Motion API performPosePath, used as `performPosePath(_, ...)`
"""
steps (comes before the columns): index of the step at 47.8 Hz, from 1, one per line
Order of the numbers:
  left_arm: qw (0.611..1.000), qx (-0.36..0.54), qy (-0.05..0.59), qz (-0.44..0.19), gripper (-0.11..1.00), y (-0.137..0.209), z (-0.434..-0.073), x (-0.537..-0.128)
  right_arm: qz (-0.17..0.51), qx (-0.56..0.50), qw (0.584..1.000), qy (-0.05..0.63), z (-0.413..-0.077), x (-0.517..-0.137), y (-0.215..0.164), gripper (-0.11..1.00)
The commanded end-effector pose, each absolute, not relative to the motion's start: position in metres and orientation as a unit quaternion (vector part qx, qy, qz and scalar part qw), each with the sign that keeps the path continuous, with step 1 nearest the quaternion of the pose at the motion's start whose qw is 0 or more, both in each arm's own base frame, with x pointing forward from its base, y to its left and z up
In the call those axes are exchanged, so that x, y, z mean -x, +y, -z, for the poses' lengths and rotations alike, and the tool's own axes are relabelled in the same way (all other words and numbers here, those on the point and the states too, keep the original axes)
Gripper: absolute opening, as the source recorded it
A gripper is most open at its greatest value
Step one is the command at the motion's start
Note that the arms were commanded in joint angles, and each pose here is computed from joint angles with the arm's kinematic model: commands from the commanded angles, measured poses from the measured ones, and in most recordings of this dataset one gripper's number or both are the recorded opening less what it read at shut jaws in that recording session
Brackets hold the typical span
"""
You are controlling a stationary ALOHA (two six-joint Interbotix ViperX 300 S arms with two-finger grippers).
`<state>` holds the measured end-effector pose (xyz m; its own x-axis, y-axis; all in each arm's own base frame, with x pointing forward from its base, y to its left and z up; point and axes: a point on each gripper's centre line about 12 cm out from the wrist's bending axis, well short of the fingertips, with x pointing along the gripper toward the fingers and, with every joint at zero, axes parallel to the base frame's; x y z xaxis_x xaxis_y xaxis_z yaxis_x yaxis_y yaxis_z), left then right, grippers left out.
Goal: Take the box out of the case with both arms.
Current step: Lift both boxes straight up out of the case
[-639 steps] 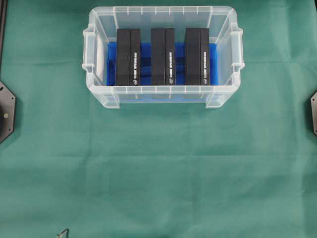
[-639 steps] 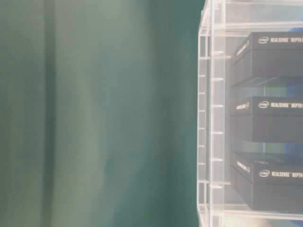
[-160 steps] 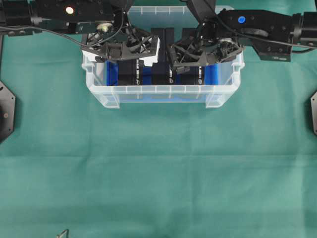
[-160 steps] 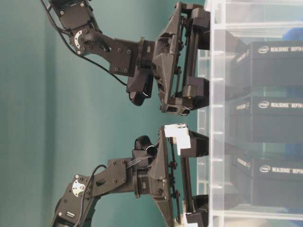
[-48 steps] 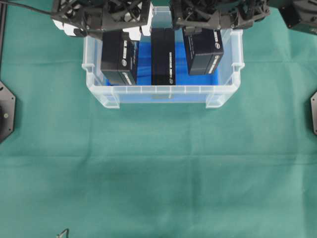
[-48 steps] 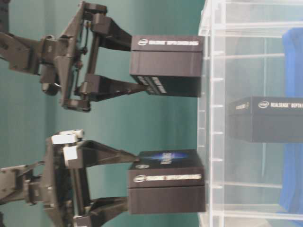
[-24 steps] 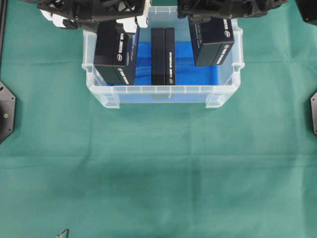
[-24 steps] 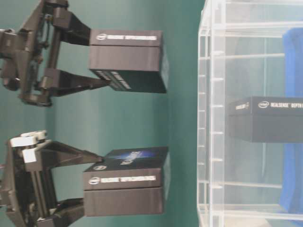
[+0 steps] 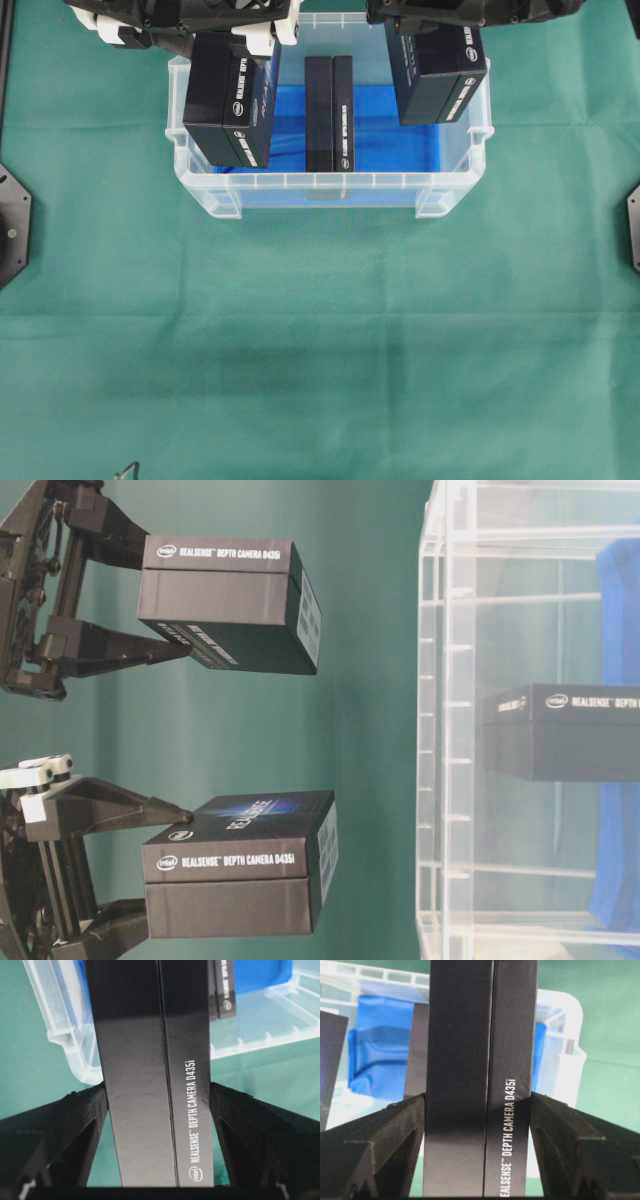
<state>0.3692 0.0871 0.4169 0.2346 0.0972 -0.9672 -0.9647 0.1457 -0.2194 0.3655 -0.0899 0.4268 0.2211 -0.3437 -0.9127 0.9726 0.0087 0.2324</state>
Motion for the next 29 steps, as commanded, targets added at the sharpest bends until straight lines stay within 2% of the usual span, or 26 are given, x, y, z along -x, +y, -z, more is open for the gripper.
performPosePath(1,0.629,0.495,0.425,-0.423,0.64,0.0854,-0.4328,-0.3646,0.514,-0.479,0.638,0.314,-0.4476,-0.3545,-0.0873,0.67)
performPosePath(29,0.629,0.494,0.425,-0.424,0.64,0.0862,-0.4328,-0.3645,0.516,-0.478,0.638,0.314,-0.4471,-0.3549,-0.0877,0.67)
